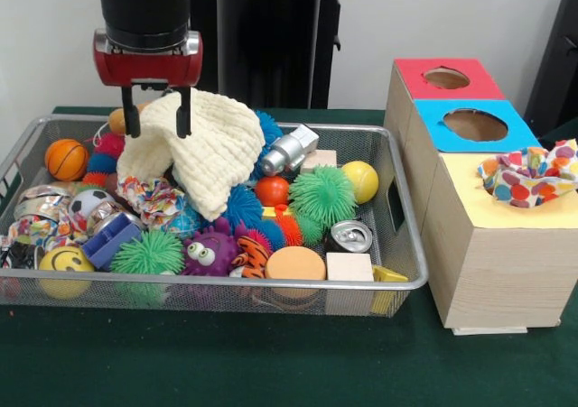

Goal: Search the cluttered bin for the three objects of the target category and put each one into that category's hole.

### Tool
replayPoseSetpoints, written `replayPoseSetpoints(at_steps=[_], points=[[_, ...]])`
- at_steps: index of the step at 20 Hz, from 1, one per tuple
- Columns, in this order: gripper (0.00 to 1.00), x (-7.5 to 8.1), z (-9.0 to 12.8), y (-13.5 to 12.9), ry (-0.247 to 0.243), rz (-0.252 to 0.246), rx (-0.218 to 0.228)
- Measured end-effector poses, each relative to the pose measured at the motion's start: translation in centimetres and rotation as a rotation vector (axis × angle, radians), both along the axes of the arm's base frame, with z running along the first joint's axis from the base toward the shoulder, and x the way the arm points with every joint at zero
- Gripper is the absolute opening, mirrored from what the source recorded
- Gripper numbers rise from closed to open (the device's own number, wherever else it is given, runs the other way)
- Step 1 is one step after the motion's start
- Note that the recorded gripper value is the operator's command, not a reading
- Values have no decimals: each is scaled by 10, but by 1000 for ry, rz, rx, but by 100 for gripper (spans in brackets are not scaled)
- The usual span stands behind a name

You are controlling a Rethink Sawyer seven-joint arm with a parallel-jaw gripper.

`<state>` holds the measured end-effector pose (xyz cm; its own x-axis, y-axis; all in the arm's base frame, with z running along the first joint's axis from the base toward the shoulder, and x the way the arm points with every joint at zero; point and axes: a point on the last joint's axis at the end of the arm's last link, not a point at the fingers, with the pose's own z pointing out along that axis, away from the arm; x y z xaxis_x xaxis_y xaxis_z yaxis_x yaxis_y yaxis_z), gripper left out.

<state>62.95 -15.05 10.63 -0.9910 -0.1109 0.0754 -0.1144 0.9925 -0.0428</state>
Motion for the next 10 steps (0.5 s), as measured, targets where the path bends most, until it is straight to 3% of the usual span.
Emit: replayPoseSetpoints(at_steps=[10], points=[[100, 1, 1, 0, -2, 0, -2]])
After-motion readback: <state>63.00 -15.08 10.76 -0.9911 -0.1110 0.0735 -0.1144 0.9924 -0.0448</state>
